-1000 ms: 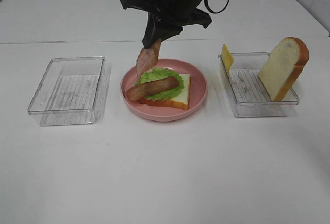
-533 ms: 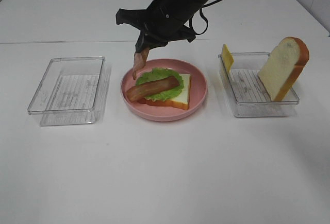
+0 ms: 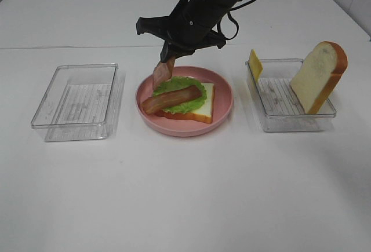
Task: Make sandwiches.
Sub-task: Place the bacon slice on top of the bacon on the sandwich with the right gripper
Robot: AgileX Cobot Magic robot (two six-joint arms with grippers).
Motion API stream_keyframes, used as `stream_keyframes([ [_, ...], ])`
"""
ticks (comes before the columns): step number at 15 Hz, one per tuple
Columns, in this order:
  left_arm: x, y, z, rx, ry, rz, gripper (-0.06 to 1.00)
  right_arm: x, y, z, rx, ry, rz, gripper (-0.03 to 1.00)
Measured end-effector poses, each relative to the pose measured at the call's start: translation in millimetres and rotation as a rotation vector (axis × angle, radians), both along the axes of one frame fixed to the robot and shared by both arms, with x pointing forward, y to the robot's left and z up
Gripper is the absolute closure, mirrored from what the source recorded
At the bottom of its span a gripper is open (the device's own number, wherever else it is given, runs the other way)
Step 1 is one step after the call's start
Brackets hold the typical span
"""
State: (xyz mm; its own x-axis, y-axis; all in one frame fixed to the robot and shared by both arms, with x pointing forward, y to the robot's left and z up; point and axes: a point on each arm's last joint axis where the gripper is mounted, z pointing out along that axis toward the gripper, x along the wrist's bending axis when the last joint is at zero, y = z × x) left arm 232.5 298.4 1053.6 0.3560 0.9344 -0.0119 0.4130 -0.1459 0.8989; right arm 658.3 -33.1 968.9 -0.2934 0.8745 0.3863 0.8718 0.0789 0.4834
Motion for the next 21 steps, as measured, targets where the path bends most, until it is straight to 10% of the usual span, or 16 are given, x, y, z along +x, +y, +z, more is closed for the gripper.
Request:
stream_keyframes([
  [11,0,0,0,0.000,0.000,0.000,0.13,-3,-12,-8,-0.155,0.054,-0.019,0.96],
  [18,0,0,0,0.000,0.000,0.000,0.13,-5,-16,-10,-0.208,0.065,0.007,0.31],
  [21,0,0,0,0.000,0.000,0.000,0.13,-7,-20,-11,-0.268,0.072,0.027,0.23],
])
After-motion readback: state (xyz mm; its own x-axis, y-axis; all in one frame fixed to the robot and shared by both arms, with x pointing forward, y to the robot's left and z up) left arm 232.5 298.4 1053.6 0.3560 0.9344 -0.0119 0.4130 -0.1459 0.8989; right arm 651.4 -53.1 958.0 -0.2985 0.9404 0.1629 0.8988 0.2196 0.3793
